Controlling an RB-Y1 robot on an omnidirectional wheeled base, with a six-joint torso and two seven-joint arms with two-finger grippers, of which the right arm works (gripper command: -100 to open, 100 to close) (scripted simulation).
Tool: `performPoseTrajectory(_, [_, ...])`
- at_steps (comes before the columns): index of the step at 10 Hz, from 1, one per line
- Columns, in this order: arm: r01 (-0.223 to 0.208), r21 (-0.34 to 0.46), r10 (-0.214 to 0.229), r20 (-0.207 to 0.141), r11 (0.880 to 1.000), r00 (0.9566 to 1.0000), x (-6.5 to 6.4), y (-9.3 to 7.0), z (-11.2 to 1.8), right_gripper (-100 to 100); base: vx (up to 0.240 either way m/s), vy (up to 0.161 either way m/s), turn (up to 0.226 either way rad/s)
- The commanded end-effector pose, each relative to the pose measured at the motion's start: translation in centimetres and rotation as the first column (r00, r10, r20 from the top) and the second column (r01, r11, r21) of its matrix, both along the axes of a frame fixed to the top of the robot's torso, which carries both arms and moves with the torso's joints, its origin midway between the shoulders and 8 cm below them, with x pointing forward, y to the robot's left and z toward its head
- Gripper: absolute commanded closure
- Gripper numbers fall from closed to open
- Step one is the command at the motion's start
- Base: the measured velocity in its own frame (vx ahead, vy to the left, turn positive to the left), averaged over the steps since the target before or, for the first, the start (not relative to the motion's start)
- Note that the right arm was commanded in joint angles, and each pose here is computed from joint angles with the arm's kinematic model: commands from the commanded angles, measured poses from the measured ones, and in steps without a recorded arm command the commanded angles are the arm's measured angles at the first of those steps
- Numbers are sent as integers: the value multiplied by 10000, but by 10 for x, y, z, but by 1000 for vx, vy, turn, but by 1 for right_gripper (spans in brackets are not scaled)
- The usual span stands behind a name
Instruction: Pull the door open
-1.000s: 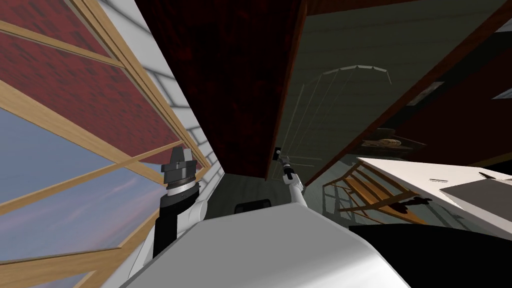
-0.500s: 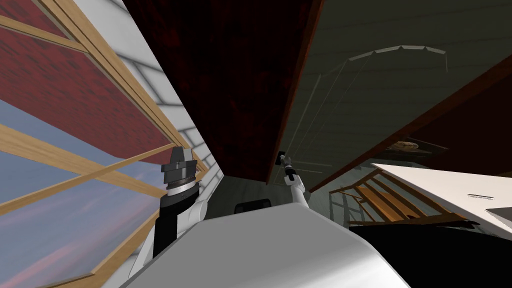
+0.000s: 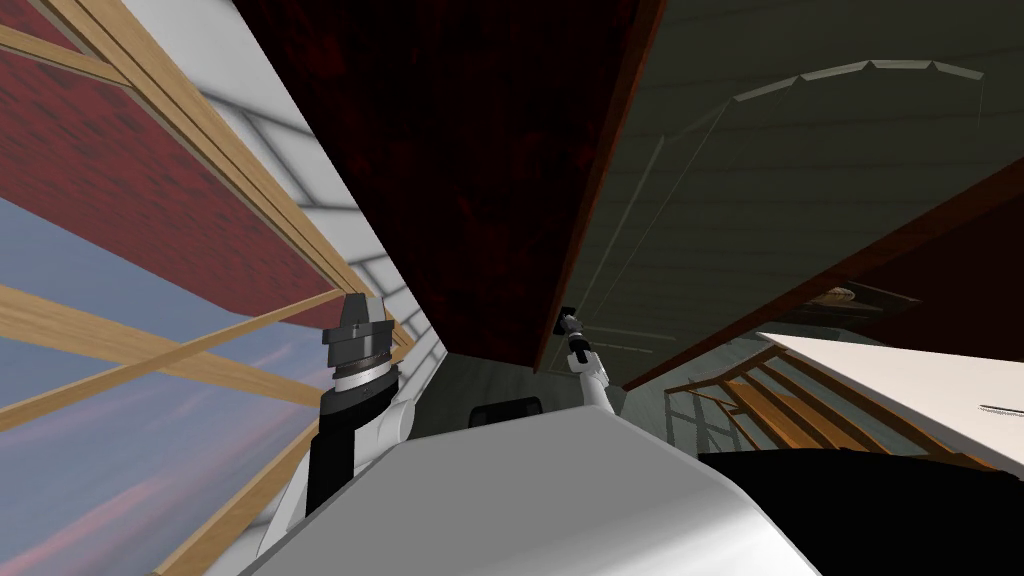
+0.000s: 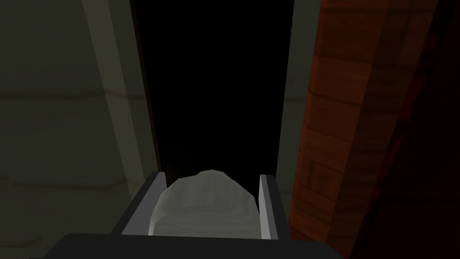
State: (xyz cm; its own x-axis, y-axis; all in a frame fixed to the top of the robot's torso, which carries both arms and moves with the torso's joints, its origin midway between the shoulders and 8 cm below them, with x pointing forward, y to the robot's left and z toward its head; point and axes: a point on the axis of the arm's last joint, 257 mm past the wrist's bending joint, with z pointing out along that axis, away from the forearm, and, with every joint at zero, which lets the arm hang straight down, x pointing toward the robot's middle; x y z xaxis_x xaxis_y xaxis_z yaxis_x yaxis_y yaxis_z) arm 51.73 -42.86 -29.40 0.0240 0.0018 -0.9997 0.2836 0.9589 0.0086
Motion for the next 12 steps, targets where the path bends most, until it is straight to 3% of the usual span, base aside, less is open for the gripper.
performPoseTrajectory(1, [9, -16, -9, 17, 10000, 10000, 0, -1, 1, 100, -24, 1, 12])
performPoseTrajectory(4, [9, -16, -9, 17, 10000, 10000, 0, -1, 1, 100, -3, -1, 2])
performPoseTrajectory(7, [-30, 729, 8, 289, 9973, 9996, 0, -1, 3, 100, -12, -3, 15])
performPoseTrajectory(10, [-106, 1664, -9, 688, 9860, 9976, -1, -3, 7, 100, -20, -5, 15])
performPoseTrajectory(12, [-200, 2355, -37, 998, 9717, 9950, -1, -4, 11, 100, -28, -7, 20])
